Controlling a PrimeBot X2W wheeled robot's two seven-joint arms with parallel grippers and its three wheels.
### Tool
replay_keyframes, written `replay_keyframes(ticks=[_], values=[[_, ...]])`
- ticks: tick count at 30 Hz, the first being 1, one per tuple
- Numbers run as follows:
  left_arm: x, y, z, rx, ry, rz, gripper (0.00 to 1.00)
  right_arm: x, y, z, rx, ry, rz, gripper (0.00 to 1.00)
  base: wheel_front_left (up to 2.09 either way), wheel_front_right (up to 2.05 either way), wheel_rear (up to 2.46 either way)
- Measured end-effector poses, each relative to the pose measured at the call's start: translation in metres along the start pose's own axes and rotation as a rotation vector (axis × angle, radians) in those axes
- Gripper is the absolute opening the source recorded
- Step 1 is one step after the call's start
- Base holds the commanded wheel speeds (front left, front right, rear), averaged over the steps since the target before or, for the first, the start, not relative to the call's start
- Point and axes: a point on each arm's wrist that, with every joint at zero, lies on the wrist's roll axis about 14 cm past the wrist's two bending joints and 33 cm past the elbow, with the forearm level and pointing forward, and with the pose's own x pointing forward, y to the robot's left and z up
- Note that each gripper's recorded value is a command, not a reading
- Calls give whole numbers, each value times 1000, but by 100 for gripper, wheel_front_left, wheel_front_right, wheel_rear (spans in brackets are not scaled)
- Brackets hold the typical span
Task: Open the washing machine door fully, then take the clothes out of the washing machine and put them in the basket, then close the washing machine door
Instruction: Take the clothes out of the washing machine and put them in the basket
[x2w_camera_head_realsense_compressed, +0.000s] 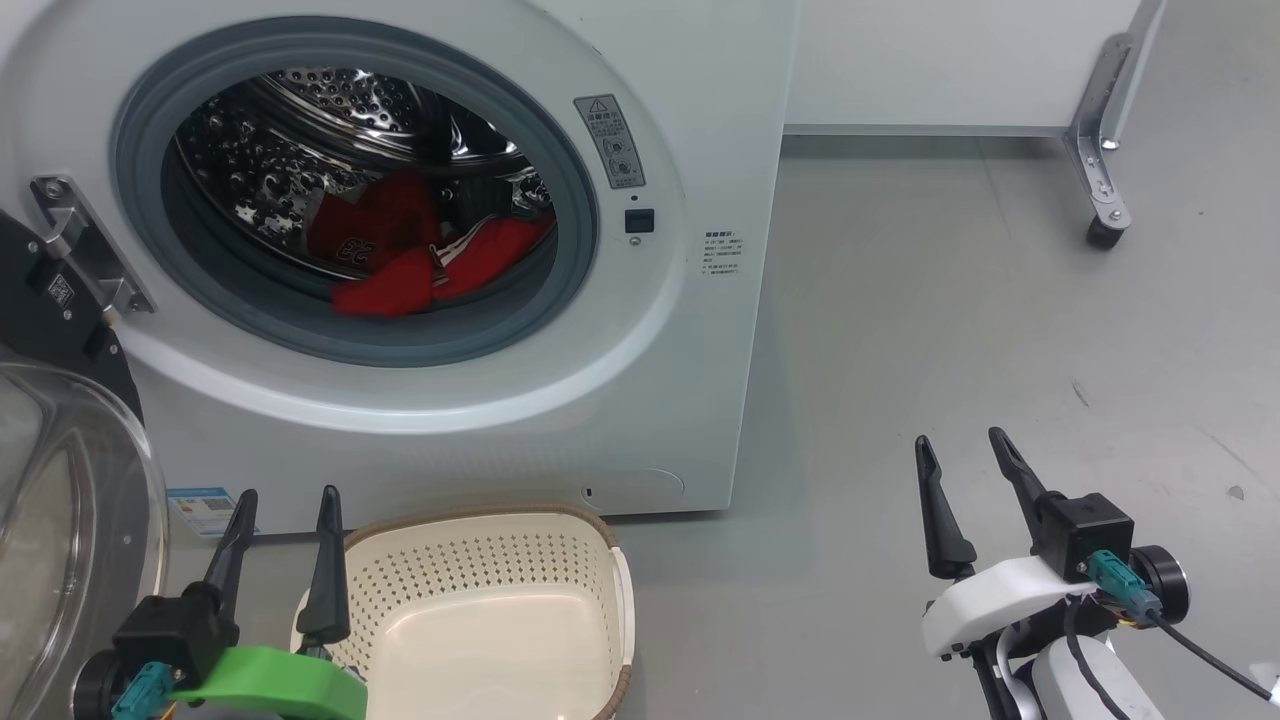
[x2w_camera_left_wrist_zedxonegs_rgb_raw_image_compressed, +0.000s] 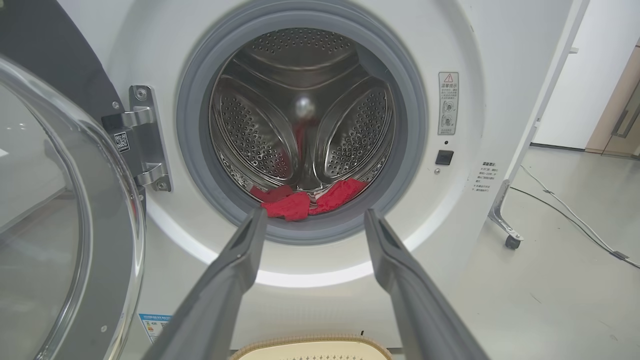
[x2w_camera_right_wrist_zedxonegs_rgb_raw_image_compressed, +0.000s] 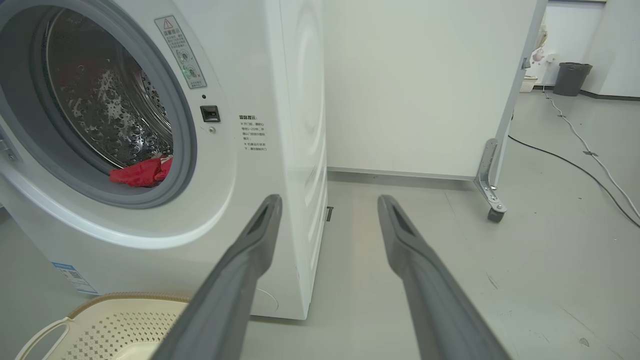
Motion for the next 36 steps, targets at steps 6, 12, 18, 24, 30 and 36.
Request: replay_keyframes(ticks=[6, 12, 18, 24, 30, 36], values=[[0, -2, -1, -6, 4, -6, 100, 0, 0, -1, 1, 3, -1, 100, 15, -15, 0], [1, -6, -3, -7, 8, -19, 100, 0, 0, -2, 1, 6, 0, 100, 0, 0, 0], [2, -10, -4, -5, 11, -29, 100, 0, -1, -3, 2, 10, -3, 100, 0, 0, 0], [3, -11, -7, -5, 20, -34, 100, 0, -2, -6, 3, 16, -5, 100, 0, 0, 0], [2, -16, -22, -5, 68, -49, 100, 2, -2, -14, 7, 40, -6, 100, 0, 0, 0], [3, -20, -42, -19, 128, -56, 100, 4, -3, -28, 13, 78, -5, 100, 0, 0, 0]])
